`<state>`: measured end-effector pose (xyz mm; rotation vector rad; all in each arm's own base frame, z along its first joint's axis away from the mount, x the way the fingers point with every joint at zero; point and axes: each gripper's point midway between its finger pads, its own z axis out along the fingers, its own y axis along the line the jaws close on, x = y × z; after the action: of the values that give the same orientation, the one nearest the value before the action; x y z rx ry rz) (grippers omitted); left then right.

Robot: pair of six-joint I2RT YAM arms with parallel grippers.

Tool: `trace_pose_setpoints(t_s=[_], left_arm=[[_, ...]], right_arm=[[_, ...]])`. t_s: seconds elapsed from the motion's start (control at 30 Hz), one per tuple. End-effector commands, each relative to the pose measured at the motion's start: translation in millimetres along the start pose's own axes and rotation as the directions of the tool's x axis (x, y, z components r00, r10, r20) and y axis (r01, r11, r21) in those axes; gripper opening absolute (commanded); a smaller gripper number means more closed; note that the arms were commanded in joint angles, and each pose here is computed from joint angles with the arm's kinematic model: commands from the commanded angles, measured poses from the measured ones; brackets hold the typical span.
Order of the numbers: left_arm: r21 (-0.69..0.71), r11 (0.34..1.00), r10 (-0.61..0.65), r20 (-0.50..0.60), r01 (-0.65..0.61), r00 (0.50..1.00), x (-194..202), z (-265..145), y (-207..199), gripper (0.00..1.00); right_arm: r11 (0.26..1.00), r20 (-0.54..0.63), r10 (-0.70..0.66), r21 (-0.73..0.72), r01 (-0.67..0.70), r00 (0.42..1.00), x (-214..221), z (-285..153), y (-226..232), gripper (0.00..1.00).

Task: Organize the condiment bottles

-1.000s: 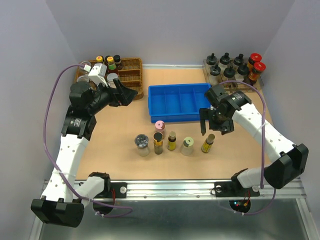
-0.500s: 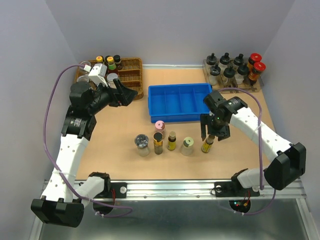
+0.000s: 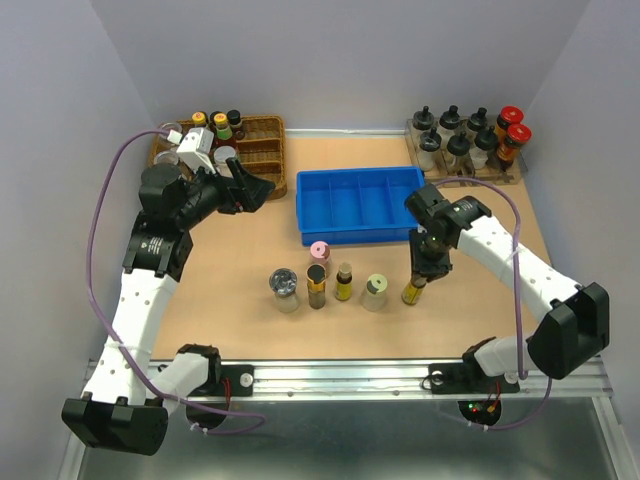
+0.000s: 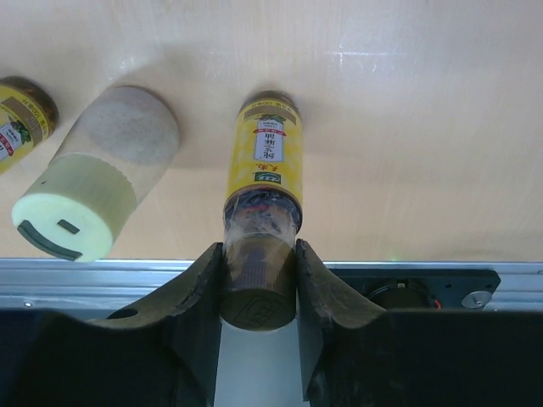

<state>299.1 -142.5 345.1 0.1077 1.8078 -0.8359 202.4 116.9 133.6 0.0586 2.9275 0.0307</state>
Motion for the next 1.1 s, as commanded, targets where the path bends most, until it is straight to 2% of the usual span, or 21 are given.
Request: trace_pose_setpoints(t_s=[0.0,0.03,0.07,0.13,0.17,0.2,0.27,0.3,0.33,0.37,0.47,0.5,0.57,0.73,0.87,1.07], left_arm=[[0.030,0.999,0.032,0.047,-0.033,0.998,-10,-6,-10,0.99],[0.030,0.999,0.034,0.047,-0.035,0.998,-10,-6,-11,0.99],[0.033,0.999,0.036,0.050,-0.037,0.998,-12,-7,-12,0.99],[0.033,0.999,0.039,0.052,-0.041,0.998,-13,-6,-12,0.99],[0.034,0.999,0.040,0.053,-0.042,0.998,-15,-7,-13,0.99],[0.035,0.998,0.043,0.056,-0.045,0.998,-16,-7,-13,0.99],[0.031,0.999,0.042,0.056,-0.044,0.998,-16,-6,-13,0.99],[0.030,0.999,0.041,0.053,-0.043,0.998,-16,-5,-12,0.99],[0.032,0.999,0.041,0.053,-0.043,0.998,-16,-5,-12,0.99],[0.033,0.998,0.044,0.052,-0.046,0.998,-17,-5,-13,0.99],[0.029,0.998,0.049,0.052,-0.051,0.997,-18,-6,-13,0.99],[0.027,0.998,0.053,0.055,-0.055,0.997,-19,-6,-13,0.99],[0.026,0.998,0.057,0.051,-0.059,0.997,-18,-6,-12,0.99],[0.019,0.998,0.059,0.048,-0.060,0.997,-16,-4,-9,0.99],[0.015,0.998,0.064,0.048,-0.065,0.997,-16,-4,-8,0.99],[0.005,0.998,0.069,0.049,-0.070,0.996,-15,-5,-7,0.99]], right_arm=[[1.000,0.091,0.007,0.002,-0.007,0.996,-23,-21,4,0.00],[1.000,0.091,0.002,0.012,-0.003,0.996,-24,-29,2,0.00],[1.000,0.164,0.002,-0.006,-0.001,0.987,-44,-52,6,0.00],[1.000,0.206,-0.007,-0.016,0.010,0.979,-61,-75,11,0.00],[0.998,0.291,0.005,-0.059,0.012,0.957,-84,-106,20,0.00],[0.997,0.328,0.008,-0.070,0.016,0.945,-97,-121,24,0.00],[0.998,0.342,-0.017,-0.057,0.039,0.940,-117,-128,32,0.00],[0.997,0.424,-0.005,-0.071,0.039,0.906,-138,-152,36,0.00],[0.997,0.445,0.004,-0.065,0.028,0.895,-148,-155,36,0.00],[0.997,0.434,-0.004,-0.068,0.037,0.901,-159,-147,44,0.00],[0.998,0.497,0.049,-0.060,-0.022,0.866,-193,-155,44,0.00],[0.999,0.493,0.050,-0.038,-0.036,0.868,-206,-143,44,0.00],[0.997,0.564,0.077,-0.037,-0.068,0.822,-232,-152,40,0.00],[0.983,0.658,0.160,-0.040,-0.179,0.736,-287,-140,15,0.01],[0.981,0.631,0.180,-0.063,-0.182,0.754,-308,-112,7,0.00],[0.986,0.553,0.164,-0.112,-0.123,0.817,-317,-73,17,0.00]])
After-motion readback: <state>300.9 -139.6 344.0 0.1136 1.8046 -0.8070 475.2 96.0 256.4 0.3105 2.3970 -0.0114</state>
